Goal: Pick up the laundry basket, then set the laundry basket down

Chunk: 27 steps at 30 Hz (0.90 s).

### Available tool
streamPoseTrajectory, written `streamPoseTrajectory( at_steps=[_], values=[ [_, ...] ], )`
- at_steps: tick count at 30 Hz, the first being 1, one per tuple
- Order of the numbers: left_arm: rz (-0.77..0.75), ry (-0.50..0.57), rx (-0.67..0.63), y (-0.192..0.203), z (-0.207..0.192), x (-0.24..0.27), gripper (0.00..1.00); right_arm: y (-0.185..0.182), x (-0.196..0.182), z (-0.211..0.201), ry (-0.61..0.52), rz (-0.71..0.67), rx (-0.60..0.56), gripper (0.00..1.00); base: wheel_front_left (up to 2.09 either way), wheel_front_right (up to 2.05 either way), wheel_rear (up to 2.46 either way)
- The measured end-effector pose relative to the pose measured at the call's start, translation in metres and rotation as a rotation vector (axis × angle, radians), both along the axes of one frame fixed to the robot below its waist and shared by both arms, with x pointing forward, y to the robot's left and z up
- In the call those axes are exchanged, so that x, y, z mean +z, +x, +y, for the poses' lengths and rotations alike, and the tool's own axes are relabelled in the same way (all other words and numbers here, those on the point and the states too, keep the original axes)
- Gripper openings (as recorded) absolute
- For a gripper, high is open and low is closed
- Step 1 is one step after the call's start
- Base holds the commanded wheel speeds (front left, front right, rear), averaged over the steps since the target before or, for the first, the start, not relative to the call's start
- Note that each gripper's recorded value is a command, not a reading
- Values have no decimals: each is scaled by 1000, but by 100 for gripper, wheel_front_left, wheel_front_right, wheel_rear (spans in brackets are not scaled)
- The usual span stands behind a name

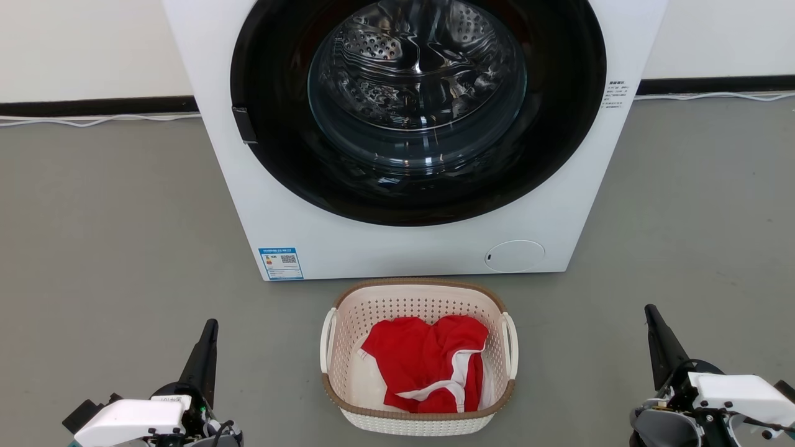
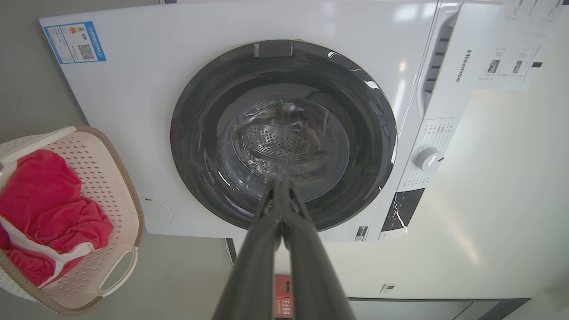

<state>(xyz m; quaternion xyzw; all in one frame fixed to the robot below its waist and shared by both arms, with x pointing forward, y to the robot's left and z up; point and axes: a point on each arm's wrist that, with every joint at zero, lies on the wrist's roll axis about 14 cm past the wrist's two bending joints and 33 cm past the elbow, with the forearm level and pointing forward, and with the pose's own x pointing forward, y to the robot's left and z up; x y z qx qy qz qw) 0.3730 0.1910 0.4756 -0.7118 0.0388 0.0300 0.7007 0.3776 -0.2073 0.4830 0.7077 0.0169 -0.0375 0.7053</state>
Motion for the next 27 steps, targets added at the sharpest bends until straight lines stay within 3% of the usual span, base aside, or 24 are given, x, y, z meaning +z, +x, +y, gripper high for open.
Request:
streamPoseTrajectory(
  at_steps=[9, 10, 15, 27],
  values=[
    [0, 0, 0, 0, 0, 0, 0, 0, 0, 0, 0, 0, 0, 0, 0, 0, 0],
    [12, -2, 2, -2, 0, -4, 100, -1, -3, 0, 1, 11, 1, 100, 0, 0, 0],
    [114, -16, 7, -21, -2, -37, 100, -18, -34, 3, 16, 105, 0, 100, 0, 0, 0],
    [117, -5, 12, -21, -6, -38, 100, -18, -34, 6, -21, 106, -4, 100, 0, 0, 0]
  ],
)
